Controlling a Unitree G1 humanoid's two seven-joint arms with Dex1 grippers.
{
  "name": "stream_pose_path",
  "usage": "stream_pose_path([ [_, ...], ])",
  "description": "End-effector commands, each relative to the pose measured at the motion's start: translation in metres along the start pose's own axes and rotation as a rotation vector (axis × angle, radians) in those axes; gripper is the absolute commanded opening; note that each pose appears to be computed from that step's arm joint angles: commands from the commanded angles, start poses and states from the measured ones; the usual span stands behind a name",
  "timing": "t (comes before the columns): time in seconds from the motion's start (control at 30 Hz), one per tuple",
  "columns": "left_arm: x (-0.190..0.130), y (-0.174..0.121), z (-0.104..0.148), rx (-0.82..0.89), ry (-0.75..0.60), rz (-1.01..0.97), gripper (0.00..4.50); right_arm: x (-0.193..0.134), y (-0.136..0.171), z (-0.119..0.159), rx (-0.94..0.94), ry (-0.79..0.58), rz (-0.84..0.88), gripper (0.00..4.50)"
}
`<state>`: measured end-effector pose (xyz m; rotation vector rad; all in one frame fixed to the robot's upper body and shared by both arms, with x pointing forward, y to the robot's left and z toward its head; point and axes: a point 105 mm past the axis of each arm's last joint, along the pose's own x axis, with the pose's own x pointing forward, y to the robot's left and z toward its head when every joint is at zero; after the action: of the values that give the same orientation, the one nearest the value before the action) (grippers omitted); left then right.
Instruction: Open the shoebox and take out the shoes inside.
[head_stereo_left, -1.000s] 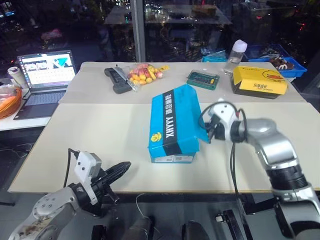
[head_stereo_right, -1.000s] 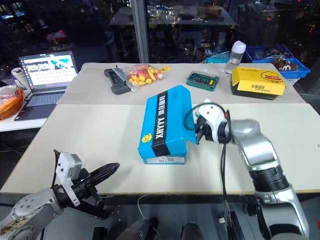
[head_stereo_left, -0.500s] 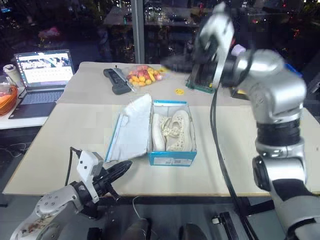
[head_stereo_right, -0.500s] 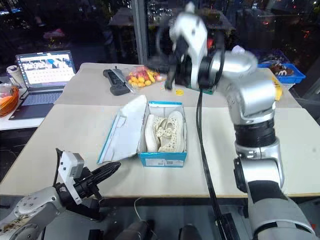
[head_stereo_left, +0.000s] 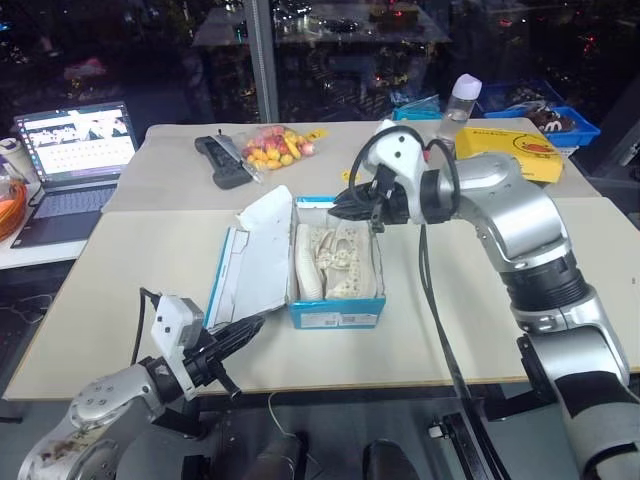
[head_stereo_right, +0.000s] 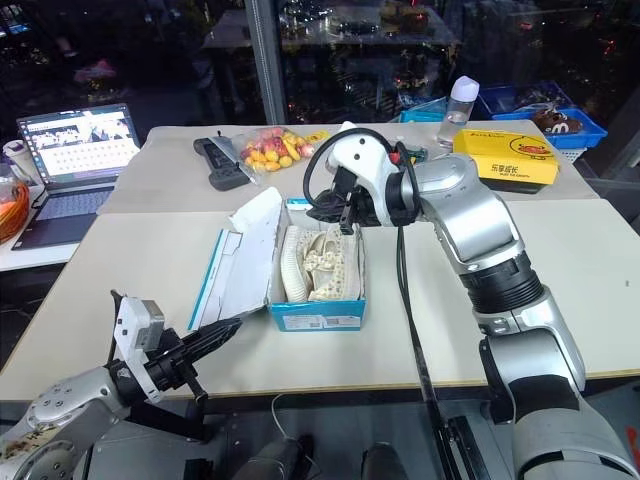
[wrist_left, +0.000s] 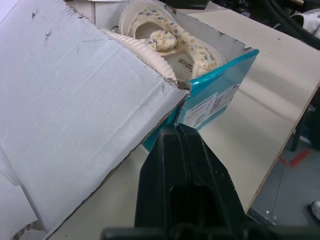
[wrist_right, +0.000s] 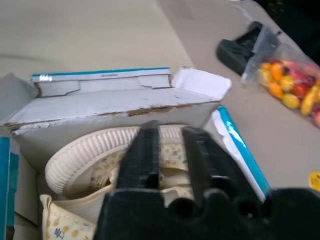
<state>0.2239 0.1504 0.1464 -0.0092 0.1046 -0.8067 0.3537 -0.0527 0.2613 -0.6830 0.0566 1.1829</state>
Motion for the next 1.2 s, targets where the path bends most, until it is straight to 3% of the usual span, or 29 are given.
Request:
stream_pose_path([
  [0.03, -0.004, -0.007, 0.015, 0.048, -0.026, -0.088, 0.00, -0.006, 0.009, 0.008, -0.114, 0.018, 0.076, 2.88],
  [0.2, -0.021, 0.003, 0.042, 0.124, 0.046, -0.255, 0.00, -0.003, 0.021, 0.002, -0.151, 0.068, 0.170, 4.47],
  [0.47, -0.031, 0.031, 0.090, 0.210, 0.091, -0.329, 0.00, 0.026, 0.013, -0.030, -0.111, 0.164, 0.149, 4.47],
  [0.8, -0.021, 0.042, 0.097, 0.225, 0.093, -0.313, 0.00, 0.048, 0.009, -0.082, -0.048, 0.317, 0.143, 4.47],
  [1.0, -0.016, 0.041, 0.103, 0.238, 0.076, -0.309, 0.00, 0.051, 0.008, -0.086, -0.065, 0.343, 0.143, 4.47],
  [1.1, -0.014, 0.040, 0.103, 0.240, 0.075, -0.308, 0.00, 0.053, 0.008, -0.084, -0.072, 0.337, 0.143, 3.85],
  [1.2, -0.013, 0.040, 0.103, 0.238, 0.072, -0.307, 0.00, 0.053, 0.010, -0.082, -0.077, 0.329, 0.149, 2.81],
])
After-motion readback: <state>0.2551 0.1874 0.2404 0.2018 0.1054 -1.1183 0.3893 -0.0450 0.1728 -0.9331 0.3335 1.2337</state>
